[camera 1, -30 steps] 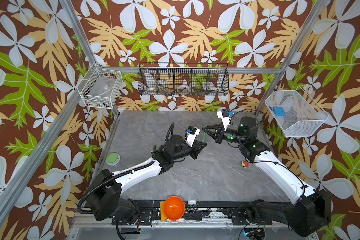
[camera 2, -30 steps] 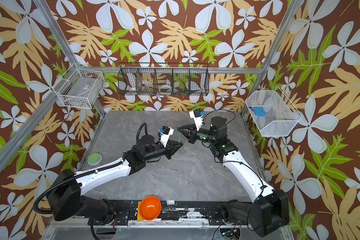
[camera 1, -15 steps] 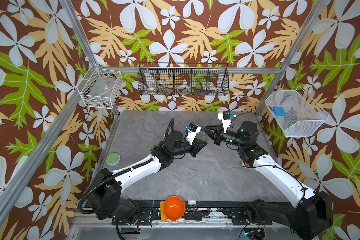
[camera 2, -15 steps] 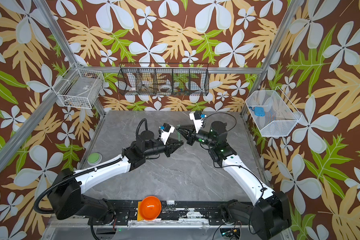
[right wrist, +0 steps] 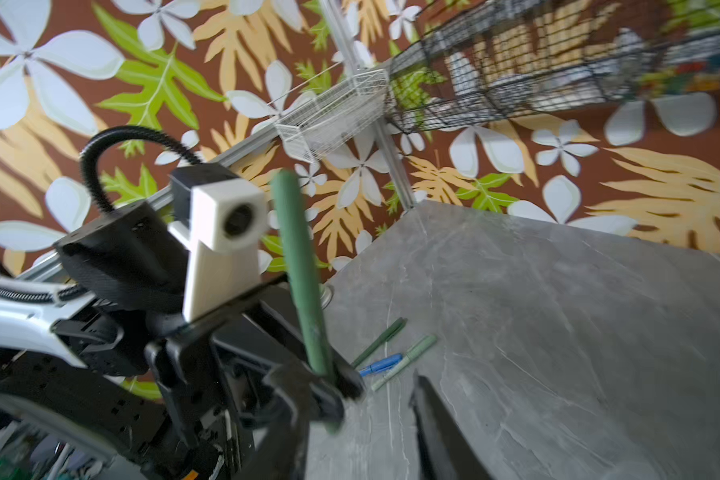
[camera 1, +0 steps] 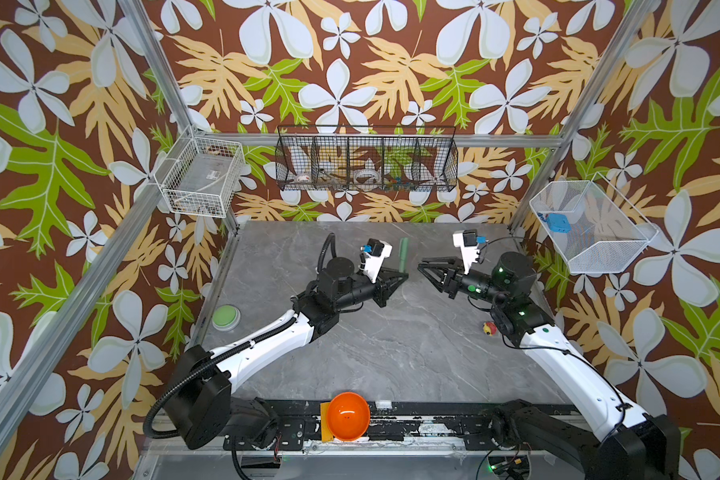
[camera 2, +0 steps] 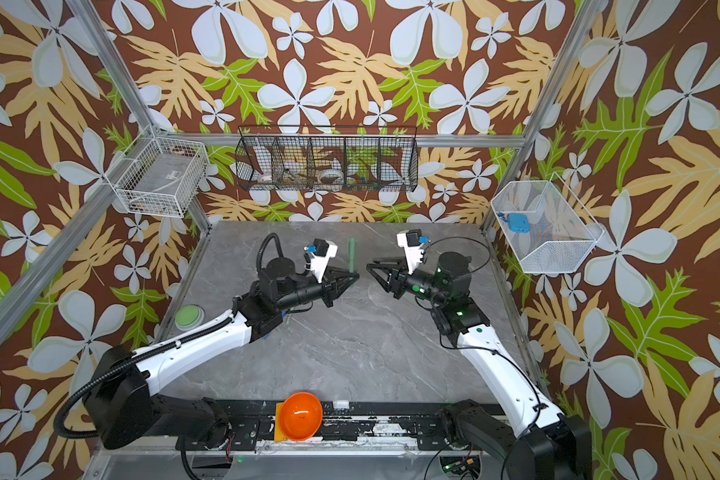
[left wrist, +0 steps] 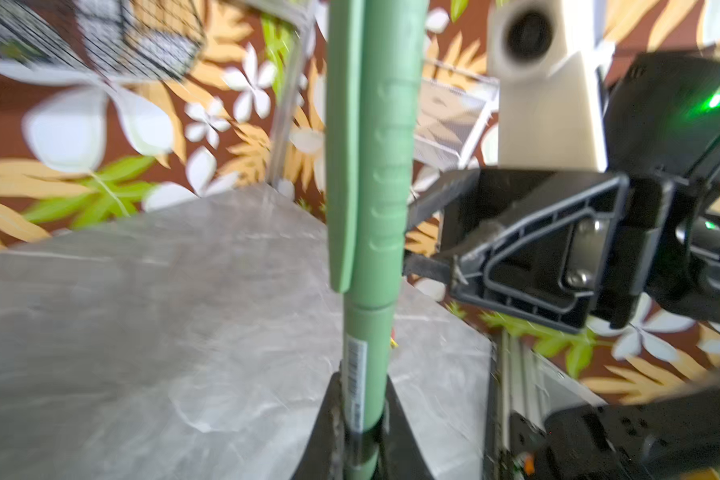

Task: Insert the pens into the pen caps
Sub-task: 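Open the right gripper off the cap and draw it back, then lower the capped green pen onto the table and open the left gripper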

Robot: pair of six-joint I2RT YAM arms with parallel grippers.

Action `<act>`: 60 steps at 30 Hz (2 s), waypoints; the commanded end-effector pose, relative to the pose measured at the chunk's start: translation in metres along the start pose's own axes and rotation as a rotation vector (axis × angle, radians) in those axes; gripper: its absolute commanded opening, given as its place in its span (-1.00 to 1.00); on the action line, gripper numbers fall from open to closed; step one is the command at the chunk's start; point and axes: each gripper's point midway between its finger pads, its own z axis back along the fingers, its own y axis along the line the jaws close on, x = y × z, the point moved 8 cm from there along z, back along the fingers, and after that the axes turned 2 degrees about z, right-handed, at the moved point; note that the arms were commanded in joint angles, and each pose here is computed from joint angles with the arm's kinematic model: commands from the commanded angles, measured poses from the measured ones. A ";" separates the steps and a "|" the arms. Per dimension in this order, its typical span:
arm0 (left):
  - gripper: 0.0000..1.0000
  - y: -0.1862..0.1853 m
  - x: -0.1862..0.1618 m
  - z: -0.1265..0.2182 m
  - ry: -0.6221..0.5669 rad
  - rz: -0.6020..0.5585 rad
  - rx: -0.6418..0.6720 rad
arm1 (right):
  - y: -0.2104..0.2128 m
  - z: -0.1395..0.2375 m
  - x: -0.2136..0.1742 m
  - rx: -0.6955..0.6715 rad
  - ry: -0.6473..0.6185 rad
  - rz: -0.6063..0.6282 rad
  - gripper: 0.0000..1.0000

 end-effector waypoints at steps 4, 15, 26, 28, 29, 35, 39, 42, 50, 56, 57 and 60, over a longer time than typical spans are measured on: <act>-1.00 0.027 -0.038 0.032 0.075 0.085 0.286 | 0.006 0.021 0.016 -0.066 -0.049 0.049 0.04; -1.00 0.066 -0.106 0.068 0.291 0.216 0.644 | -0.029 0.002 -0.006 -0.149 0.000 -0.079 0.10; -1.00 0.101 -0.170 0.049 0.536 0.312 0.759 | -0.042 -0.011 -0.043 -0.209 0.115 -0.125 0.10; -1.00 0.106 -0.174 0.048 0.552 0.325 0.786 | -0.043 -0.011 -0.047 -0.212 0.121 -0.133 0.10; -1.00 0.108 -0.176 0.048 0.557 0.329 0.799 | -0.044 -0.011 -0.048 -0.213 0.125 -0.135 0.10; -1.00 0.123 -0.191 0.050 0.593 0.357 0.869 | -0.047 -0.009 -0.055 -0.239 0.136 -0.129 0.10; -1.00 0.126 -0.197 0.044 0.624 0.366 0.855 | -0.047 -0.010 -0.056 -0.227 0.132 -0.136 0.09; -1.00 0.127 -0.200 0.042 0.635 0.377 0.852 | -0.046 -0.010 -0.054 -0.225 0.119 -0.132 0.09; -0.39 0.125 -0.191 0.048 0.597 0.361 0.879 | -0.046 -0.009 -0.054 -0.229 0.132 -0.122 0.03; -0.10 0.124 -0.182 0.049 0.563 0.344 0.901 | -0.044 -0.008 -0.049 -0.239 0.128 -0.103 0.05; -0.09 0.124 -0.182 0.049 0.562 0.346 0.902 | -0.044 -0.008 -0.049 -0.239 0.129 -0.102 0.05; 0.02 0.123 -0.176 0.050 0.543 0.338 0.911 | -0.043 -0.006 -0.047 -0.247 0.132 -0.093 0.05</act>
